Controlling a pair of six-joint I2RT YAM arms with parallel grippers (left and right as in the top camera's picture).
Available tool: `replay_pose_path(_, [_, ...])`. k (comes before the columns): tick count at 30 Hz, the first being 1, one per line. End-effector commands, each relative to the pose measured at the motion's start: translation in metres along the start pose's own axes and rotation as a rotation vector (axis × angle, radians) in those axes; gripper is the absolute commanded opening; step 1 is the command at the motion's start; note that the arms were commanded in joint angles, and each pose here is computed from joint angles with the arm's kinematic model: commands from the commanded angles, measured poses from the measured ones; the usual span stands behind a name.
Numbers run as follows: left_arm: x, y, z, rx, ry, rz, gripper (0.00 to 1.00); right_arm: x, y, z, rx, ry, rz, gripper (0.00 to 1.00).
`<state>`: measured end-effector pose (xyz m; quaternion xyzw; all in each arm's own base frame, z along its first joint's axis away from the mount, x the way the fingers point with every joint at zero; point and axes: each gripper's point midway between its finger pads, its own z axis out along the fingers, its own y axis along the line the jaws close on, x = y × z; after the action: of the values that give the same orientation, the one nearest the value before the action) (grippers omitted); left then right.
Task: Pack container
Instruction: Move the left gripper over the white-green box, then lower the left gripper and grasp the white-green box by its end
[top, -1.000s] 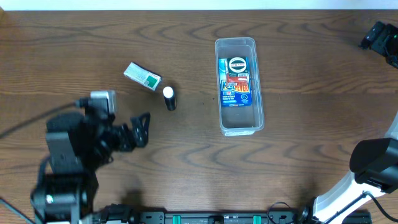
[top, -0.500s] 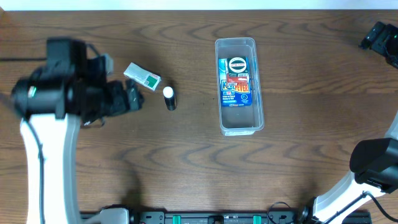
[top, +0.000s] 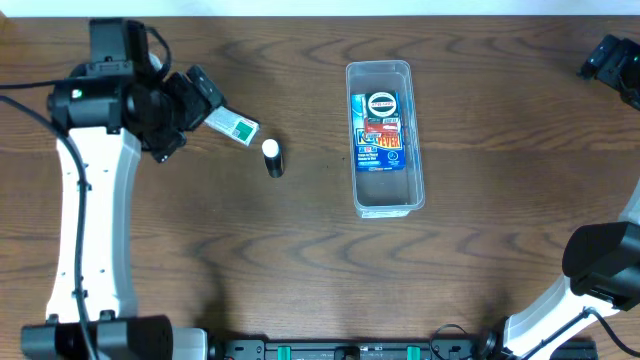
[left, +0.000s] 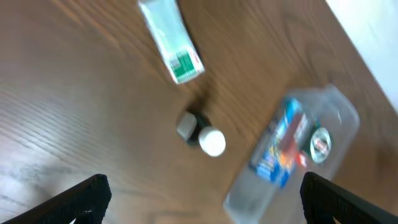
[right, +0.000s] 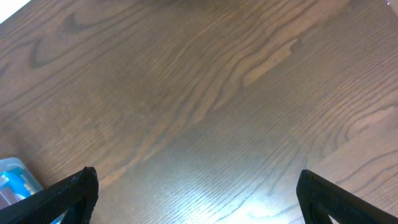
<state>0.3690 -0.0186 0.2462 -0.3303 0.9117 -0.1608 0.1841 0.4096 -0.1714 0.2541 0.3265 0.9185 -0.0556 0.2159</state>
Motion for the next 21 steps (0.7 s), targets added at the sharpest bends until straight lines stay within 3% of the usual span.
replay_pose_path(1, [-0.024, 0.011, 0.013, -0.138, -0.112, -0.112, 0.98, 0.0, -0.005, 0.005, 0.013, 0.009, 0.014, 0.99])
replay_pose_path(11, [-0.047, 0.01, 0.092, -0.198, -0.083, -0.258, 0.98, 0.0, -0.005, 0.005, 0.013, 0.009, 0.014, 0.99])
replay_pose_path(21, [-0.045, 0.019, 0.15, -0.249, -0.027, -0.283, 0.98, 0.0, -0.005, 0.005, 0.013, 0.009, 0.014, 0.99])
